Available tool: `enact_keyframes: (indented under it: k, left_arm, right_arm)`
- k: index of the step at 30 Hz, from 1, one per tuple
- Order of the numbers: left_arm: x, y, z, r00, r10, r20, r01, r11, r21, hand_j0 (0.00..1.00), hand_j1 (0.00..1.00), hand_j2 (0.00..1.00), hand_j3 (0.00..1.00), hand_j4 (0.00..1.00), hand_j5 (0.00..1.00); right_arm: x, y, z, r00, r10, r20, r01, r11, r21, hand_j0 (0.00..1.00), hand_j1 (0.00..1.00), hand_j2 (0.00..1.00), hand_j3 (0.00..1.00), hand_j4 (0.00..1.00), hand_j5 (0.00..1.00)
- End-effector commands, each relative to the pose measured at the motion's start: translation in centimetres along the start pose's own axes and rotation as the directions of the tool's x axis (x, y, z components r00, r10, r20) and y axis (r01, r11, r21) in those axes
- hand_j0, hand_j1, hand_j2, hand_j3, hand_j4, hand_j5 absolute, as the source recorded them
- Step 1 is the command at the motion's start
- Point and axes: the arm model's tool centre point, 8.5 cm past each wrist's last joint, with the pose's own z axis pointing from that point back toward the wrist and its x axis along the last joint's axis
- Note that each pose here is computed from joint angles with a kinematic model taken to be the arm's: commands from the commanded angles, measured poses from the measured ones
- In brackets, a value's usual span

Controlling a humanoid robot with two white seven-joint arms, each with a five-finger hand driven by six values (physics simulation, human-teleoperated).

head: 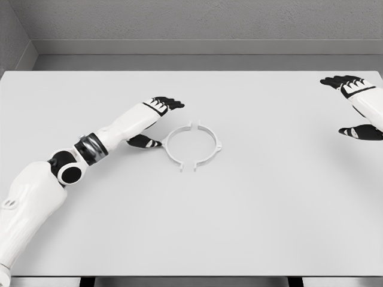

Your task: Assemble PVC drainage pipe clamps

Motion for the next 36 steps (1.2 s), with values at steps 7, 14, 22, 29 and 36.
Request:
enact_keyframes:
  k: [7,14,22,29,36]
  left_arm:
    - [0.5,-0.2,-0.3,1.0,0.014,0.011,-0.014,1.0,0.009,1.0,1.0,1.0,1.0,1.0,1.0]
    - [1.0,-0.6,-0.9,1.0,0.015,0.023,-0.015,1.0,0.007,1.0,1.0,1.0,1.0,1.0,1.0]
    - [1.5,-1.1,-1.2,0.999,0.018,0.033,-0.018,1.0,0.005,1.0,1.0,1.0,1.0,1.0,1.0]
    - [0.0,0.7,-0.2,1.0,-0.007,-0.003,0.007,1.0,0.022,1.0,1.0,1.0,1.0,1.0,1.0]
    - [-8.3,11.1,11.7,0.944,-0.193,-0.268,0.211,0.977,0.04,1.0,1.0,1.0,1.0,1.0,1.0]
  right_arm:
    - [0.0,-0.1,0.0,1.0,-0.005,0.002,0.005,1.0,-0.005,1.0,1.0,1.0,1.0,1.0,1.0]
    - [0.0,-0.1,0.0,1.0,-0.005,0.002,0.005,1.0,-0.005,1.0,1.0,1.0,1.0,1.0,1.0]
    - [0.1,-0.1,0.0,1.0,-0.004,0.004,0.004,1.0,-0.007,1.0,1.0,1.0,1.0,1.0,1.0]
    - [0.2,-0.1,-0.1,1.0,-0.003,0.005,0.003,1.0,-0.007,1.0,1.0,1.0,1.0,1.0,1.0]
    - [0.2,-0.2,-0.1,1.0,-0.002,0.006,0.002,1.0,-0.007,1.0,1.0,1.0,1.0,1.0,1.0]
